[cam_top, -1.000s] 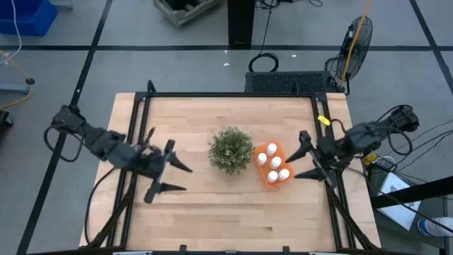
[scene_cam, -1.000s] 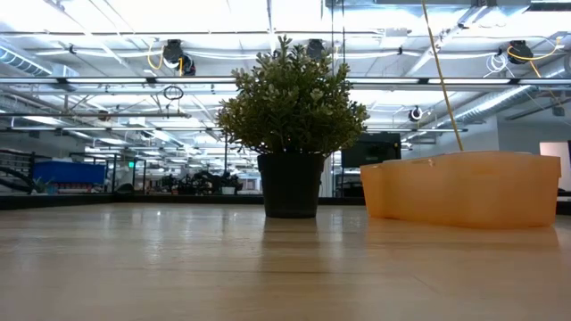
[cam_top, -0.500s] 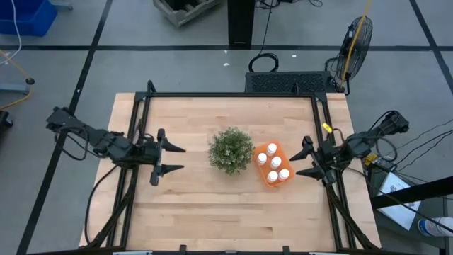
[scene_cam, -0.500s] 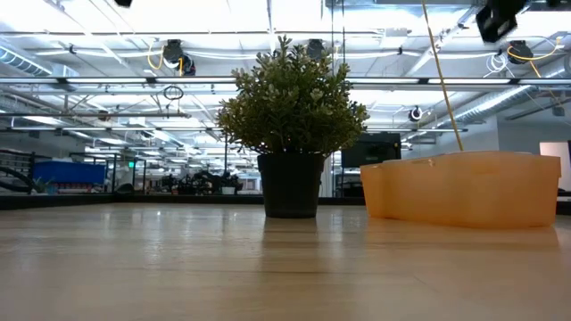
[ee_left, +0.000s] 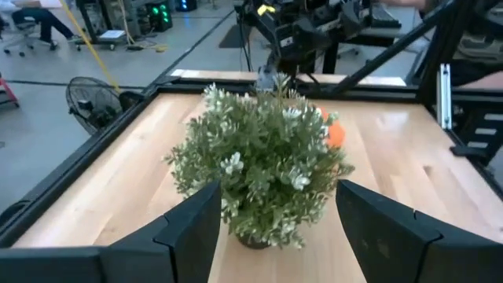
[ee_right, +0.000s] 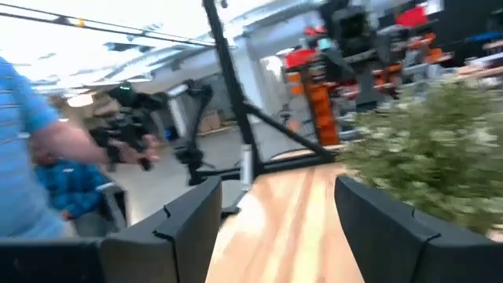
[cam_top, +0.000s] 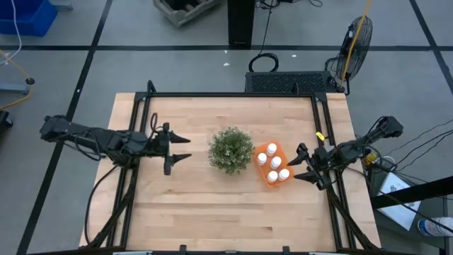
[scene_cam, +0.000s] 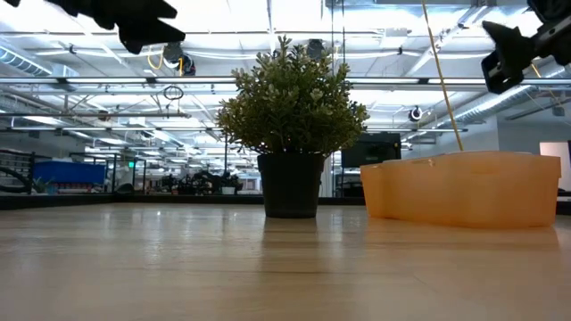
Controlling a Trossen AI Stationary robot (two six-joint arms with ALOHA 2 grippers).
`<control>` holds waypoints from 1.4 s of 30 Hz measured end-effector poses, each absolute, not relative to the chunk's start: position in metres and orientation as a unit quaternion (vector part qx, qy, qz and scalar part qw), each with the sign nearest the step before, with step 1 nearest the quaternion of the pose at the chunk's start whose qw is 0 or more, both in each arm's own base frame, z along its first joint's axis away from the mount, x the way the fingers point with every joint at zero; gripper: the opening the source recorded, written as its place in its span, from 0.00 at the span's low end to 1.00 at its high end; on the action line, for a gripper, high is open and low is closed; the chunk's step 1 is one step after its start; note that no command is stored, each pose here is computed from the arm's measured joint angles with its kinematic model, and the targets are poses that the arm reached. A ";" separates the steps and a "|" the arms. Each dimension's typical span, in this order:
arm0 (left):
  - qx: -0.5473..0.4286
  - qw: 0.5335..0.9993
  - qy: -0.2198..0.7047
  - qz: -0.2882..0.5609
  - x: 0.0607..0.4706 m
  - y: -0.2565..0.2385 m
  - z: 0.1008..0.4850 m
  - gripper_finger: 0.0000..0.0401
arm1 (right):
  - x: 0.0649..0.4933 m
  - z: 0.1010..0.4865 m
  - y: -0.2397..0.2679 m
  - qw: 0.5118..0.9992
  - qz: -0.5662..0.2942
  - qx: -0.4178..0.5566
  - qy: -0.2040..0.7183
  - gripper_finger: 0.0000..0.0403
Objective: Pick and place pill bottles into a basket
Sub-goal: Return to Home Position
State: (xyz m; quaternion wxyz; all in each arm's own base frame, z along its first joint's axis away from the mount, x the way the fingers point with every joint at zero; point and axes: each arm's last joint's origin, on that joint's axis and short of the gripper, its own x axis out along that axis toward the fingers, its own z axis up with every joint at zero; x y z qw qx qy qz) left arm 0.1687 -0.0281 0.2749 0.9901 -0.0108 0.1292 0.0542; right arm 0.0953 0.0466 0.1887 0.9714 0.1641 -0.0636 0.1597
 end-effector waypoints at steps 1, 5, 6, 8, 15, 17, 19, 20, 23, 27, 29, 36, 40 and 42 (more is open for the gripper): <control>-0.011 0.990 0.132 0.051 0.169 -0.027 0.273 0.64 | 0.095 0.188 0.047 0.971 0.164 0.165 -0.062 0.59; -0.011 0.988 0.144 0.044 0.170 -0.022 0.266 0.64 | 0.095 0.187 0.048 0.970 0.173 0.163 -0.054 0.59; -0.009 0.988 0.147 0.044 0.170 -0.020 0.264 0.64 | 0.095 0.187 0.048 0.970 0.173 0.164 -0.051 0.59; -0.009 0.987 0.153 0.048 0.170 -0.017 0.259 0.64 | 0.096 0.184 0.048 0.971 0.172 0.163 -0.040 0.59; -0.017 0.994 0.106 0.024 0.172 -0.009 0.239 0.64 | 0.096 0.184 0.048 0.970 0.170 0.169 -0.039 0.59; -0.022 0.995 0.098 0.014 0.172 -0.007 0.232 0.64 | 0.096 0.184 0.048 0.968 0.171 0.180 -0.036 0.59; -0.028 0.994 0.102 -0.002 0.171 -0.007 0.225 0.64 | 0.096 0.184 0.048 0.967 0.172 0.187 -0.035 0.59; -0.029 0.994 0.102 -0.012 0.170 -0.008 0.223 0.64 | 0.096 0.184 0.048 0.966 0.172 0.191 -0.034 0.59; -0.031 0.993 0.103 -0.039 0.170 -0.010 0.219 0.64 | 0.096 0.184 0.048 0.964 0.172 0.200 -0.032 0.59; -0.029 0.992 0.115 -0.053 0.166 -0.012 0.210 0.64 | 0.096 0.183 0.048 0.962 0.172 0.209 -0.026 0.59; -0.029 0.993 0.102 -0.060 0.164 -0.013 0.208 0.64 | 0.096 0.183 0.048 0.961 0.173 0.213 -0.026 0.59; -0.030 0.995 0.063 -0.067 0.147 -0.013 0.205 0.64 | 0.096 0.182 0.048 0.957 0.173 0.233 -0.015 0.59; -0.030 0.996 0.054 -0.067 0.140 -0.012 0.200 0.64 | 0.096 0.181 0.048 0.956 0.172 0.238 -0.010 0.59; -0.031 0.995 0.049 -0.076 0.138 -0.013 0.198 0.64 | 0.096 0.181 0.048 0.956 0.171 0.238 -0.009 0.59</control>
